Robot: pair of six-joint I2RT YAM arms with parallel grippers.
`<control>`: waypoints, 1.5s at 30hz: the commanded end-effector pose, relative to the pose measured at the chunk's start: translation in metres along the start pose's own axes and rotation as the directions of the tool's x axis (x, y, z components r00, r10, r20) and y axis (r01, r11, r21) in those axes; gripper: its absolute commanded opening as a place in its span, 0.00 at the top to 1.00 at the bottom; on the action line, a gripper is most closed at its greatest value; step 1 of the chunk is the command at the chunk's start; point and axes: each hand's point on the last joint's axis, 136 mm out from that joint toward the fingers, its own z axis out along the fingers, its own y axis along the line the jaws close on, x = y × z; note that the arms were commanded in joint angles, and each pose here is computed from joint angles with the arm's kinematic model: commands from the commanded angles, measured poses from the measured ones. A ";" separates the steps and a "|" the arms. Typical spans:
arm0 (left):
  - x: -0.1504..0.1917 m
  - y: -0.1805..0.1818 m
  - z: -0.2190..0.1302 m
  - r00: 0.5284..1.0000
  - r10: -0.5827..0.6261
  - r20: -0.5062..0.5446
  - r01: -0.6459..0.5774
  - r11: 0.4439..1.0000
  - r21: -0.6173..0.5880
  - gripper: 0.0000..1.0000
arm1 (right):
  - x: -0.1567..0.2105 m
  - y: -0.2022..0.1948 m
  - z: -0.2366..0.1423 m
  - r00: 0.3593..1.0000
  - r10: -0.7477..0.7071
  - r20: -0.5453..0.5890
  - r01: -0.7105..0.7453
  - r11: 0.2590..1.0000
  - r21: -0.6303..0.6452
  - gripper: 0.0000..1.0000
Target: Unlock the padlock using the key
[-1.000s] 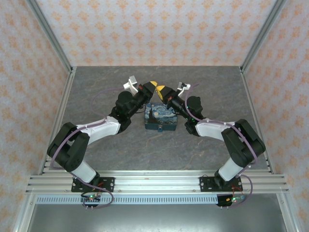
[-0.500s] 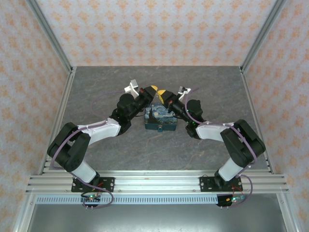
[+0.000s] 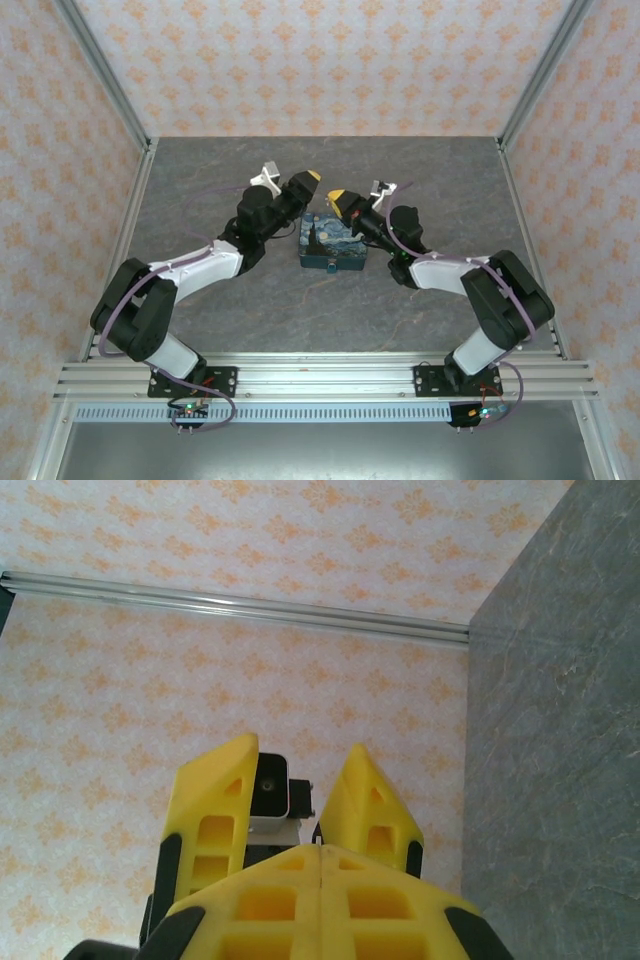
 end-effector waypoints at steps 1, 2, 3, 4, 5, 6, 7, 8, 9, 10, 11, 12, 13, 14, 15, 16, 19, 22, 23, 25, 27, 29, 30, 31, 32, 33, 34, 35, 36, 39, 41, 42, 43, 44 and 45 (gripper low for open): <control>0.008 -0.014 -0.001 0.994 0.049 -0.101 -0.049 0.999 0.000 0.59 | 0.004 0.012 -0.008 0.999 -0.043 -0.026 0.043 0.999 -0.024 1.00; 0.010 -0.014 -0.001 0.991 0.055 -0.120 -0.056 0.998 -0.005 0.59 | 0.005 0.012 -0.009 0.999 -0.044 -0.030 0.043 0.999 -0.022 1.00; 0.014 -0.014 0.000 0.987 0.064 -0.147 -0.066 0.998 -0.005 0.61 | 0.005 0.011 -0.011 0.998 -0.043 -0.035 0.043 0.999 -0.018 1.00; 0.017 -0.015 0.000 0.983 0.071 -0.168 -0.073 0.997 -0.003 0.63 | 0.005 0.011 -0.012 0.998 -0.045 -0.038 0.045 0.999 -0.015 1.00; 0.019 -0.016 0.000 0.980 0.078 -0.184 -0.079 0.997 0.002 0.64 | 0.006 0.010 -0.013 0.998 -0.046 -0.041 0.045 0.999 -0.012 1.00; 0.022 -0.018 0.000 0.976 0.084 -0.202 -0.084 0.996 0.010 0.65 | 0.005 0.010 -0.014 0.998 -0.047 -0.040 0.047 0.999 -0.010 1.00; 0.024 -0.019 0.000 0.973 0.090 -0.215 -0.088 0.996 0.015 0.66 | 0.005 0.010 -0.015 0.998 -0.048 -0.040 0.048 0.999 -0.009 1.00; 0.026 -0.019 0.000 0.969 0.093 -0.228 -0.092 0.996 0.017 0.68 | 0.005 0.010 -0.016 0.998 -0.048 -0.039 0.048 0.999 -0.007 1.00; 0.029 -0.017 0.000 0.966 0.095 -0.241 -0.094 0.995 0.015 0.69 | 0.004 0.011 -0.016 0.998 -0.049 -0.037 0.048 0.999 -0.007 1.00; 0.030 -0.016 0.000 0.964 0.094 -0.249 -0.094 0.995 0.012 0.70 | 0.003 0.011 -0.017 0.998 -0.049 -0.036 0.049 0.999 -0.008 1.00; 0.031 -0.014 0.000 0.963 0.094 -0.253 -0.094 0.996 0.012 0.71 | 0.003 0.011 -0.017 0.998 -0.049 -0.036 0.049 0.999 -0.007 1.00; 0.033 -0.013 0.000 0.962 0.090 -0.257 -0.091 0.996 0.011 0.72 | 0.003 0.011 -0.017 0.998 -0.049 -0.034 0.049 0.999 -0.009 1.00; 0.033 -0.012 0.000 0.962 0.087 -0.259 -0.087 0.996 0.011 0.72 | 0.003 0.011 -0.017 0.998 -0.048 -0.036 0.048 0.999 -0.009 1.00; 0.034 -0.011 0.001 0.962 0.085 -0.261 -0.085 0.996 0.012 0.73 | 0.003 0.011 -0.017 0.998 -0.047 -0.035 0.047 0.999 -0.008 1.00; 0.035 -0.010 0.001 0.961 0.082 -0.263 -0.081 0.997 0.013 0.73 | 0.003 0.011 -0.017 0.998 -0.046 -0.034 0.046 0.999 -0.009 1.00; 0.036 -0.009 0.001 0.961 0.079 -0.266 -0.079 0.997 0.012 0.73 | 0.003 0.010 -0.017 0.998 -0.044 -0.036 0.043 0.999 -0.009 1.00; 0.038 -0.009 0.002 0.960 0.077 -0.270 -0.074 0.997 0.019 0.74 | 0.003 0.010 -0.017 0.999 -0.043 -0.034 0.043 0.999 -0.011 1.00; 0.042 -0.010 0.003 0.958 0.079 -0.277 -0.075 0.997 0.025 0.74 | 0.002 0.010 -0.017 0.999 -0.041 -0.032 0.041 0.999 -0.013 1.00; 0.044 -0.010 0.004 0.956 0.081 -0.281 -0.077 0.997 0.026 0.74 | 0.003 0.010 -0.017 0.999 -0.041 -0.032 0.040 0.999 -0.012 1.00; 0.048 -0.010 0.005 0.953 0.081 -0.291 -0.077 0.997 0.026 0.75 | 0.002 0.011 -0.017 0.999 -0.042 -0.031 0.041 0.999 -0.015 1.00; 0.051 -0.007 0.006 0.952 0.081 -0.295 -0.078 0.997 0.020 0.75 | 0.002 0.010 -0.017 0.999 -0.040 -0.029 0.040 0.999 -0.014 1.00; 0.052 -0.004 0.006 0.952 0.078 -0.295 -0.077 0.997 0.015 0.77 | 0.002 0.011 -0.017 0.999 -0.041 -0.029 0.040 0.999 -0.015 1.00; 0.052 -0.004 0.007 0.953 0.077 -0.293 -0.076 0.997 0.016 0.78 | 0.002 0.010 -0.017 0.999 -0.040 -0.029 0.039 0.999 -0.013 1.00; 0.052 -0.003 0.007 0.954 0.076 -0.290 -0.075 0.997 0.014 0.79 | 0.002 0.010 -0.017 0.999 -0.040 -0.028 0.040 0.999 -0.014 1.00; 0.052 -0.004 0.007 0.954 0.074 -0.290 -0.073 0.997 0.015 0.79 | 0.002 0.011 -0.017 0.999 -0.040 -0.030 0.040 0.999 -0.015 1.00; 0.052 -0.004 0.008 0.954 0.075 -0.289 -0.074 0.997 0.016 0.81 | 0.002 0.010 -0.017 0.999 -0.040 -0.031 0.040 0.999 -0.015 1.00; 0.052 -0.004 0.008 0.955 0.076 -0.286 -0.075 0.997 0.018 0.81 | 0.002 0.010 -0.017 0.999 -0.040 -0.030 0.039 0.999 -0.013 1.00; 0.052 -0.004 0.008 0.955 0.076 -0.285 -0.075 0.997 0.016 0.82 | 0.002 0.010 -0.017 0.999 -0.040 -0.030 0.039 0.999 -0.013 1.00; 0.051 -0.004 0.008 0.956 0.076 -0.284 -0.075 0.997 0.015 0.82 | 0.002 0.009 -0.017 0.999 -0.039 -0.031 0.039 0.999 -0.012 1.00; 0.050 -0.003 0.008 0.958 0.077 -0.276 -0.078 0.997 0.009 0.82 | 0.003 0.008 -0.018 0.999 -0.038 -0.031 0.038 0.999 -0.009 1.00; 0.049 -0.004 0.009 0.959 0.079 -0.272 -0.080 0.997 0.009 0.82 | 0.003 0.006 -0.018 0.999 -0.036 -0.030 0.036 0.999 -0.005 1.00; 0.048 -0.003 0.009 0.960 0.078 -0.270 -0.080 0.997 0.006 0.82 | 0.003 0.006 -0.018 0.999 -0.036 -0.032 0.036 0.999 -0.005 1.00; 0.048 -0.003 0.009 0.960 0.079 -0.267 -0.081 0.997 0.006 0.82 | 0.003 0.006 -0.019 0.999 -0.036 -0.032 0.036 0.999 -0.005 1.00; 0.047 -0.004 0.009 0.961 0.081 -0.265 -0.082 0.997 0.007 0.83 | 0.003 0.006 -0.019 0.999 -0.037 -0.032 0.037 0.999 -0.005 1.00; 0.048 -0.004 0.009 0.961 0.081 -0.265 -0.082 0.997 0.006 0.84 | 0.004 0.006 -0.019 0.999 -0.035 -0.032 0.035 0.999 -0.003 1.00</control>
